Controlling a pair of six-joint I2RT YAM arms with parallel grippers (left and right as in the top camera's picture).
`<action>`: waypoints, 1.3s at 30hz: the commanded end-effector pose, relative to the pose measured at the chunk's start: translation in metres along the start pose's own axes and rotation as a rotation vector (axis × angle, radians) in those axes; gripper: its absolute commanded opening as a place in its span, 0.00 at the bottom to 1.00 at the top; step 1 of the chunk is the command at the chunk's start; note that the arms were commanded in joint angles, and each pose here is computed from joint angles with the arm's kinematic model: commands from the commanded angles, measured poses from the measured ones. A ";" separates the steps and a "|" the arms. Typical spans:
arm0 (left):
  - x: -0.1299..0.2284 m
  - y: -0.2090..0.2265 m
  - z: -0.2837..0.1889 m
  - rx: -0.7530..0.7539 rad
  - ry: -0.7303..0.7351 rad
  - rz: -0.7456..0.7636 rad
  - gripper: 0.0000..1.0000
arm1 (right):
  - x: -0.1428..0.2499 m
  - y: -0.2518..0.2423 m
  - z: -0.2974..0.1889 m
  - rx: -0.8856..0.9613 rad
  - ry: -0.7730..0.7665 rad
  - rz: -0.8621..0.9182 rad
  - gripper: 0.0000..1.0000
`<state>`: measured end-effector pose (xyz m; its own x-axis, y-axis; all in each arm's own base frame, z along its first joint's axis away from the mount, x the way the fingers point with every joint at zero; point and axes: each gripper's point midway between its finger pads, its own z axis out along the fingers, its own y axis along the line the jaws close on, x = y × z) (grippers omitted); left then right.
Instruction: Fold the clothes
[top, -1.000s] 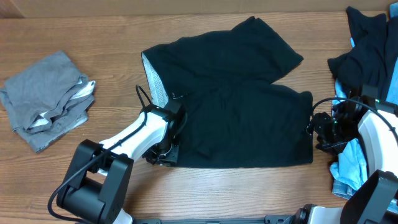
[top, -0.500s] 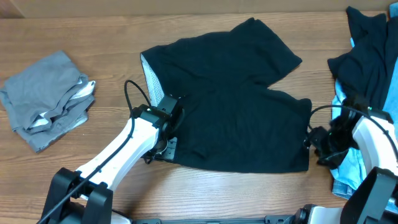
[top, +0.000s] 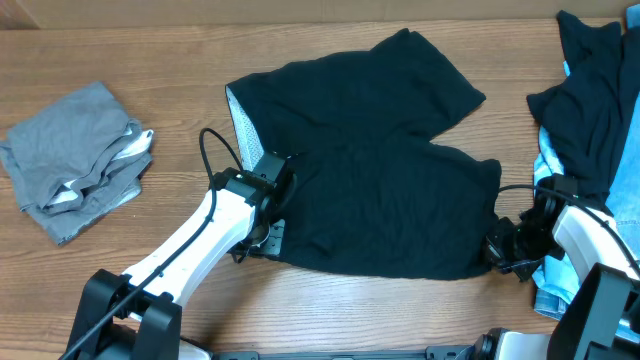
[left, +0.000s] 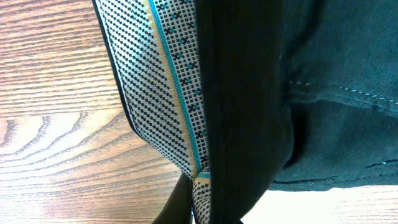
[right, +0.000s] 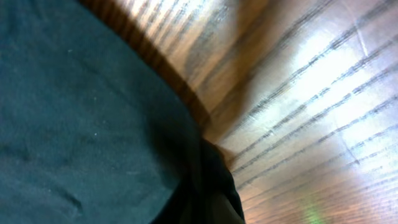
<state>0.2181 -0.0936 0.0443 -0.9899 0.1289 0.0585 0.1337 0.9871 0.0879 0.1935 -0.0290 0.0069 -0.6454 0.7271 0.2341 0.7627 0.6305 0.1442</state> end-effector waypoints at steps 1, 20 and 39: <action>-0.005 -0.005 -0.008 0.019 -0.023 -0.013 0.04 | -0.002 0.003 -0.001 -0.017 -0.011 0.006 0.04; 0.029 0.044 -0.159 0.102 -0.600 -0.202 0.04 | 0.018 0.046 -0.191 -0.233 -0.444 -0.176 0.04; -0.072 0.085 -0.121 -0.184 -0.694 -0.713 0.05 | -0.083 0.279 -0.186 -0.439 -0.790 -0.758 0.04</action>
<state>0.2919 -0.0499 0.1659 -0.7356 -0.3143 -0.6001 -0.4156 0.9090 0.0333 0.4494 0.0317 0.2085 -0.6934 0.2929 -0.6584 0.0420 0.9285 0.3689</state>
